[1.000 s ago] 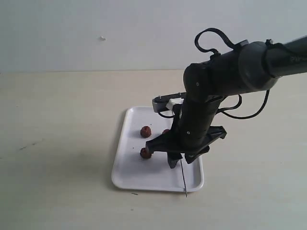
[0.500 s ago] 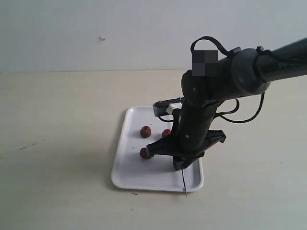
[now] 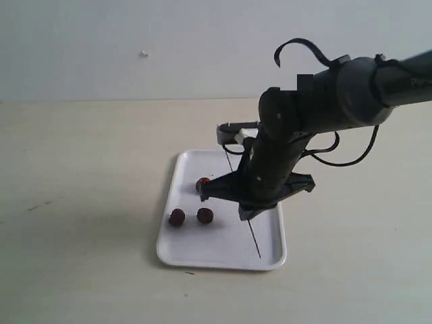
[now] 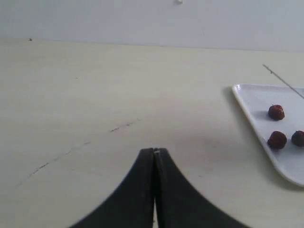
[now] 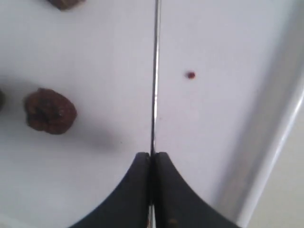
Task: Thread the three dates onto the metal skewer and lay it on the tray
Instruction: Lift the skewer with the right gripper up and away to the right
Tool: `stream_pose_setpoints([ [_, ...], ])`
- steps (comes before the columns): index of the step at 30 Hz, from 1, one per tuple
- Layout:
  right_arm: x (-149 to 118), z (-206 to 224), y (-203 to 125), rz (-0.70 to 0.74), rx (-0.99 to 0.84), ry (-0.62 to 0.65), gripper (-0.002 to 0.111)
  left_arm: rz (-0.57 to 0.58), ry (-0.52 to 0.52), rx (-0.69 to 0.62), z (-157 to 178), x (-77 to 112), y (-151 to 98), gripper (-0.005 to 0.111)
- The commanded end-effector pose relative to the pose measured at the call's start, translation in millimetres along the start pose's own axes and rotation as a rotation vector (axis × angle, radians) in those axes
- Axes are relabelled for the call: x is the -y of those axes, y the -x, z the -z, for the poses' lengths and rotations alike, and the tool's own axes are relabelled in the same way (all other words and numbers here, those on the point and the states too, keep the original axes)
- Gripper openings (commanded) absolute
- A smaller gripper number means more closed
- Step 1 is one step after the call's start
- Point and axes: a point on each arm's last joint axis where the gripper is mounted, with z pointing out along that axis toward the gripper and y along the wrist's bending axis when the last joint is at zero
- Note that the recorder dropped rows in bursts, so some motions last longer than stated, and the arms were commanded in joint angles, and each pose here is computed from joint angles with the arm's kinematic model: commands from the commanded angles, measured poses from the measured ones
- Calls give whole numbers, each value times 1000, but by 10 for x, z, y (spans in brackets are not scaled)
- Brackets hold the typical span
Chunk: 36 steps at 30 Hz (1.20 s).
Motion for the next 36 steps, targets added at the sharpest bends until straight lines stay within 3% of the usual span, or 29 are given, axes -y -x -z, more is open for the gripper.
stream_pose_setpoints([
  [1,-42,395,117,26,169,44,0,2,-1,15,4,1,9,0],
  [6,134,1034,285,66,426,52,0,-2,-1,19,4,0,12,0],
  [14,517,1667,324,275,619,-148,0,3,-17,156,15,15,136,0],
  [23,710,1731,399,454,669,-349,0,9,-38,338,56,32,297,0],
  [28,976,1639,484,462,641,-406,0,199,-102,480,110,45,421,0],
  [31,1187,1551,581,438,666,-414,0,350,-204,688,225,62,587,0],
  [34,1364,1449,626,378,655,-414,0,332,-258,883,384,83,769,0],
  [36,1434,1389,634,358,635,-417,0,216,-217,923,462,119,1013,0],
])
